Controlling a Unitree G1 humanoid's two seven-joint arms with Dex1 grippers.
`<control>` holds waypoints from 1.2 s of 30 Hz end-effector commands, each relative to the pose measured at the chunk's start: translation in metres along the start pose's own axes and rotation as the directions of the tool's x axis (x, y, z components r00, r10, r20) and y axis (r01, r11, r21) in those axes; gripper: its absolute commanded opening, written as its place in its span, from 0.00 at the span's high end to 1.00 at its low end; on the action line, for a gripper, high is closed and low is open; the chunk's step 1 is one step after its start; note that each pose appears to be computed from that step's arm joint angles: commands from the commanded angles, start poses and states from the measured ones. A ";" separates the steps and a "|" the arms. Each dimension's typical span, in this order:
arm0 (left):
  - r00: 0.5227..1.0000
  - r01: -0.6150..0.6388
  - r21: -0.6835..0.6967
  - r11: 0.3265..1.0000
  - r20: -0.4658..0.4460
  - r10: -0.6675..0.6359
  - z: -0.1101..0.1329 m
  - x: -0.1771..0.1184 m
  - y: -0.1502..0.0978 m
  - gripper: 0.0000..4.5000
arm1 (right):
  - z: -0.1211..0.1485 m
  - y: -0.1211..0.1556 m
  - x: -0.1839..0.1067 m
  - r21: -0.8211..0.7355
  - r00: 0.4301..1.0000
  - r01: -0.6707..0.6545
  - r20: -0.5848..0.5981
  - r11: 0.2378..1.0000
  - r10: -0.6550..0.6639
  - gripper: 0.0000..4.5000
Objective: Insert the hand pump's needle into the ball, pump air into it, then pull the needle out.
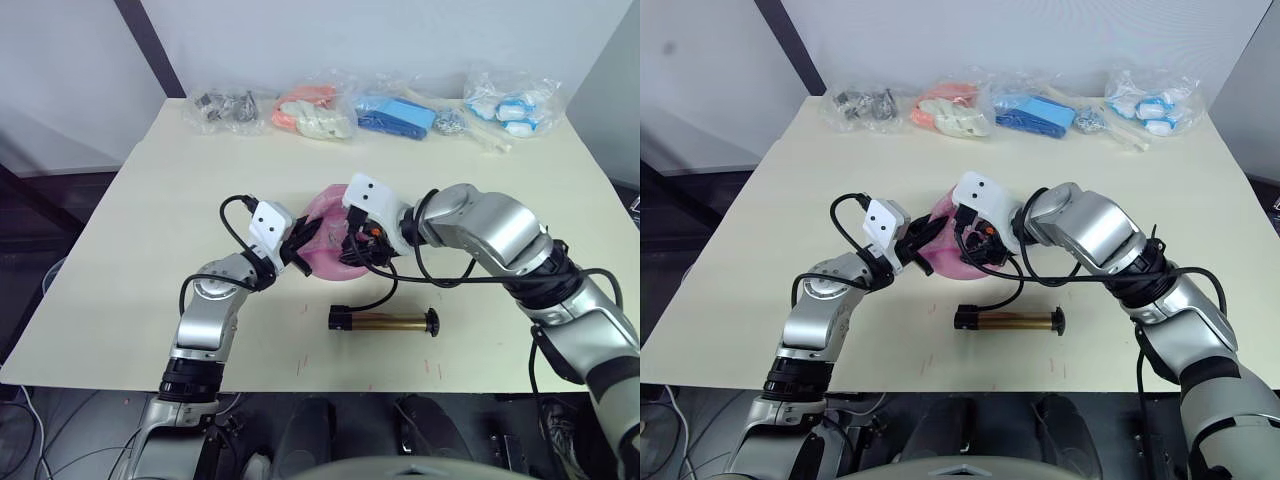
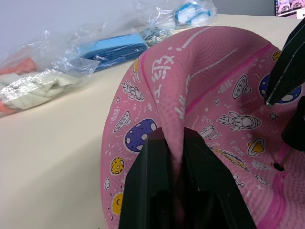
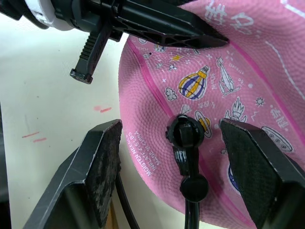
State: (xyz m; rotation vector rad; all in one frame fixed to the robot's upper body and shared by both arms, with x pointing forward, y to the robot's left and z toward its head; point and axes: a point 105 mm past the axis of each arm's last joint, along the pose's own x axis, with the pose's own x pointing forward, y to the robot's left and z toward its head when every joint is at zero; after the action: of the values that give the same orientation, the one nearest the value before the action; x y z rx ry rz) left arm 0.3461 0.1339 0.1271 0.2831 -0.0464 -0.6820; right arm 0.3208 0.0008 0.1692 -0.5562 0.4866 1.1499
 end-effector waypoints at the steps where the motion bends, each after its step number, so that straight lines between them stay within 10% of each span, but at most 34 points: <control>1: 0.993 0.033 -0.058 0.998 -0.111 -0.039 -0.031 0.000 -0.014 1.00 | 0.008 0.001 -0.005 -0.035 1.000 -0.019 -0.022 0.999 0.018 0.24; 26: 0.993 0.033 -0.064 0.997 -0.111 -0.040 -0.034 -0.001 -0.018 1.00 | 0.015 -0.007 -0.001 -0.039 0.995 -0.024 -0.097 0.999 0.020 0.24; 34: 0.993 0.032 -0.065 0.997 -0.113 -0.039 -0.035 -0.001 -0.018 1.00 | 0.014 -0.008 -0.001 -0.038 0.995 -0.022 -0.101 0.999 0.018 0.92; 36: 0.993 0.032 -0.066 0.997 -0.113 -0.040 -0.035 -0.001 -0.019 1.00 | 0.014 -0.007 -0.001 -0.039 0.995 -0.025 -0.102 0.999 0.021 0.92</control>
State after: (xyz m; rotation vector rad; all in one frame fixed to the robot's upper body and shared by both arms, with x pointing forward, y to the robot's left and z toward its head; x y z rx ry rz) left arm 0.3440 0.1334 0.1253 0.2765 -0.0480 -0.6729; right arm 0.3296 0.0028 0.1706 -0.6238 0.6067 1.1471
